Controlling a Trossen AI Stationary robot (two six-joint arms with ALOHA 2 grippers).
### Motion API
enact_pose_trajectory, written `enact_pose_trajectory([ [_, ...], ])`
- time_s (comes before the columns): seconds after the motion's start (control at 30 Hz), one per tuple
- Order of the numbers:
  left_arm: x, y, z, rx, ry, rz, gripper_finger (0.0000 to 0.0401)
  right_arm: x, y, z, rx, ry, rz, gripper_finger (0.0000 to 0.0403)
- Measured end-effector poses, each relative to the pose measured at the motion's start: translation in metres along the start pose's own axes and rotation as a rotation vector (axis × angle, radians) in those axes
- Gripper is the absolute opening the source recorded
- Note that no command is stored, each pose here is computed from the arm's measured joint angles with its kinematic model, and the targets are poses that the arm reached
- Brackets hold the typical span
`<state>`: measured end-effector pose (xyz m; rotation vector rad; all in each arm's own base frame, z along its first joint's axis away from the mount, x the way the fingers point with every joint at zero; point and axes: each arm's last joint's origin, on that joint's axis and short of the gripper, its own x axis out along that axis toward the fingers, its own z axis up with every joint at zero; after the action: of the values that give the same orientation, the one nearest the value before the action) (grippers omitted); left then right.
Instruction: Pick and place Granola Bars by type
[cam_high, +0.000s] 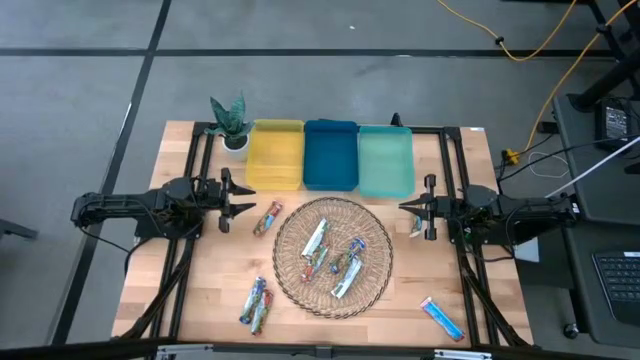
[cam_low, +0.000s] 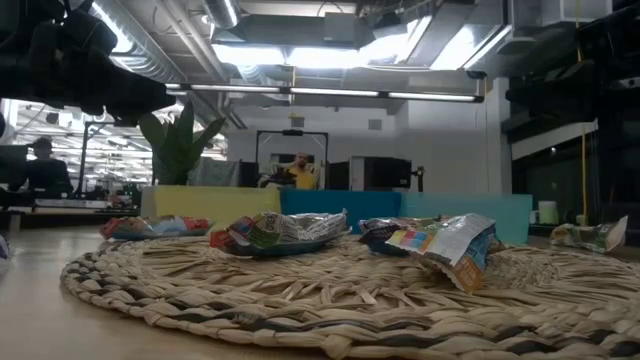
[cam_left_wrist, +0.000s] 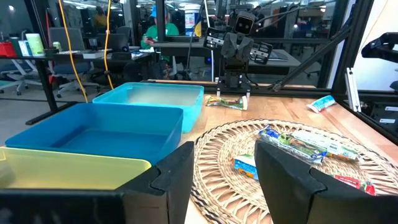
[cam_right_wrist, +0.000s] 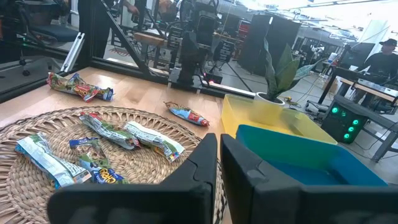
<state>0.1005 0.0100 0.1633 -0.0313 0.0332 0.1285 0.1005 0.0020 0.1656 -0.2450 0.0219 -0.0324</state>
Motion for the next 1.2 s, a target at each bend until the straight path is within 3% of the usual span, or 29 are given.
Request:
enact_pose_trajectory([
  [0.53,0.0000,0.0000,-0.0001,0.000,0.000,0.000,0.0162,0.0000,0.0000,0.0000,-0.038,0.000,0.000,0.0026],
  [0.8,0.0000,0.0002,0.0000,0.000,-0.001,0.008,0.0162,0.0000,-0.0001,0.0000,0.049,0.000,-0.001,0.0026],
  [1.07,-0.0001,0.0004,0.0039,-0.003,-0.041,0.015,0.0162,0.0000,-0.0001,0.0002,0.052,-0.002,-0.001,0.0026],
  [1.2,-0.0002,0.0004,0.0064,-0.065,-0.068,0.015,0.0162,0.0000,-0.0005,0.0018,0.068,-0.018,-0.004,0.0026],
])
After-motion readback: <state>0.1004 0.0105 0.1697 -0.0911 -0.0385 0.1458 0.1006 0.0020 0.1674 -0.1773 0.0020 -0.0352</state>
